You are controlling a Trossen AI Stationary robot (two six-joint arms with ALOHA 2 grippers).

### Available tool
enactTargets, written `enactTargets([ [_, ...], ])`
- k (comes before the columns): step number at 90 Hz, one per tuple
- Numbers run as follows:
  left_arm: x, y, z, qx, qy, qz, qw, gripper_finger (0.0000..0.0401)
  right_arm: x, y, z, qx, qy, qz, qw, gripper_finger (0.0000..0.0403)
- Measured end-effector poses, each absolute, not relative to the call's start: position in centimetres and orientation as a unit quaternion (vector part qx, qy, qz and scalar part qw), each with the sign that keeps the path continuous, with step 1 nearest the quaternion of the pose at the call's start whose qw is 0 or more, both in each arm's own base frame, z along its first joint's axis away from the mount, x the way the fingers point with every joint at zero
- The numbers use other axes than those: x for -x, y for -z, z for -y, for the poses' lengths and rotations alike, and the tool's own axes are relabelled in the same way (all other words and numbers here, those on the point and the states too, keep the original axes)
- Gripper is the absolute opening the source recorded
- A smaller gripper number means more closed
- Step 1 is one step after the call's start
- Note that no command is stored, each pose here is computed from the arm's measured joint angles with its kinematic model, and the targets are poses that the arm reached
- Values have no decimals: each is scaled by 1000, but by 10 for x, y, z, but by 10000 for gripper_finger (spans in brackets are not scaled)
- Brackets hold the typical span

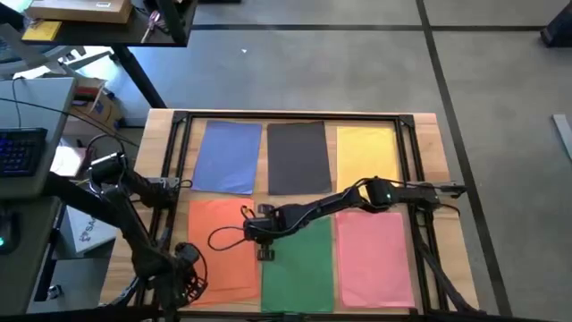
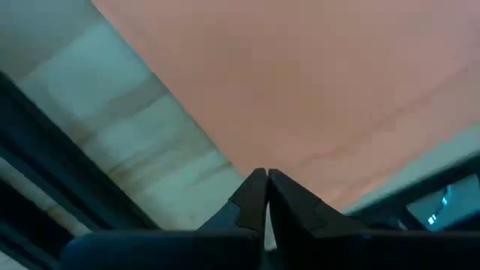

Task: Organize paper
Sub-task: Adjust the orange, green, and pink papers

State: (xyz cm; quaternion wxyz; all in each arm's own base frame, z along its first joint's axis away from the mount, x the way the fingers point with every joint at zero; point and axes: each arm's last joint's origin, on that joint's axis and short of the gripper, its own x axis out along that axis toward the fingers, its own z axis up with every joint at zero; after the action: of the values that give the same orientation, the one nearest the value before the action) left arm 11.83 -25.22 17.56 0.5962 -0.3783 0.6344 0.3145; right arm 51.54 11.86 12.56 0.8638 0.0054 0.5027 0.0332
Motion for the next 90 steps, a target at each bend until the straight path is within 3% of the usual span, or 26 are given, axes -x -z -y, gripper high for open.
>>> enactTargets([
  [48,-130,-161,249,352,-328,-717,504,0,-519,-119,-118,-18,-50,-497,866,0],
  [90,-148,-162,224,212,-246,-771,547,0,-520,-119,-118,-14,-52,-492,869,0],
])
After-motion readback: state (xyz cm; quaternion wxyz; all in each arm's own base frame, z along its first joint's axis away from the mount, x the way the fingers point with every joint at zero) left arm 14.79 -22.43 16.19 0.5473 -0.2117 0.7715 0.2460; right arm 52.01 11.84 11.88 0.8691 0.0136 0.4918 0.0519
